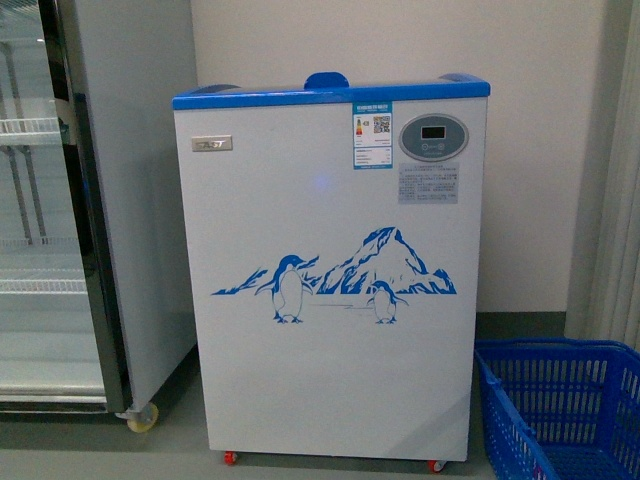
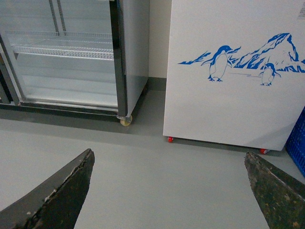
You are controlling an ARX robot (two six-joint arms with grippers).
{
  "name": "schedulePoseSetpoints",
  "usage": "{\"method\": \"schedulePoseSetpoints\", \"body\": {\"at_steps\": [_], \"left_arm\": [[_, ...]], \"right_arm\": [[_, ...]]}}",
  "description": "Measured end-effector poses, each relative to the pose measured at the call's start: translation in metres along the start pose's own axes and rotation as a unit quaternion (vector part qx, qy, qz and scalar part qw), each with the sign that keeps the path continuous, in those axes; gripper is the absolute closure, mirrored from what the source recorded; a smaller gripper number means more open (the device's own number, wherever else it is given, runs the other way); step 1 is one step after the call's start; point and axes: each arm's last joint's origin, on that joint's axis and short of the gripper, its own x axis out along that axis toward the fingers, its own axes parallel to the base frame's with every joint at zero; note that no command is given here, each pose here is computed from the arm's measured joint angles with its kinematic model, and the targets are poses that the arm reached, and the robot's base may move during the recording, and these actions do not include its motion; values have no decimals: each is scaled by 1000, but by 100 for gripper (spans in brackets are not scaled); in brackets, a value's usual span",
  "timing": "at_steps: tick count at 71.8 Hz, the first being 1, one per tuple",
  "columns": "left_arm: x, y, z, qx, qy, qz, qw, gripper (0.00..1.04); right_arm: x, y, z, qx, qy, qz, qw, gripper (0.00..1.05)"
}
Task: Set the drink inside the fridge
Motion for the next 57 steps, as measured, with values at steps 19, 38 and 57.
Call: {"method": "schedulePoseSetpoints", "body": {"at_steps": [19, 38, 57], "left_arm": [[0, 0, 0, 0, 0, 0, 1000, 8], [0, 0, 0, 0, 0, 0, 1000, 8], [0, 0, 0, 0, 0, 0, 1000, 8]], "right_arm": [[0, 0, 0, 0, 0, 0, 1000, 7], [0, 0, 0, 0, 0, 0, 1000, 7], [0, 0, 0, 0, 0, 0, 1000, 7]]}}
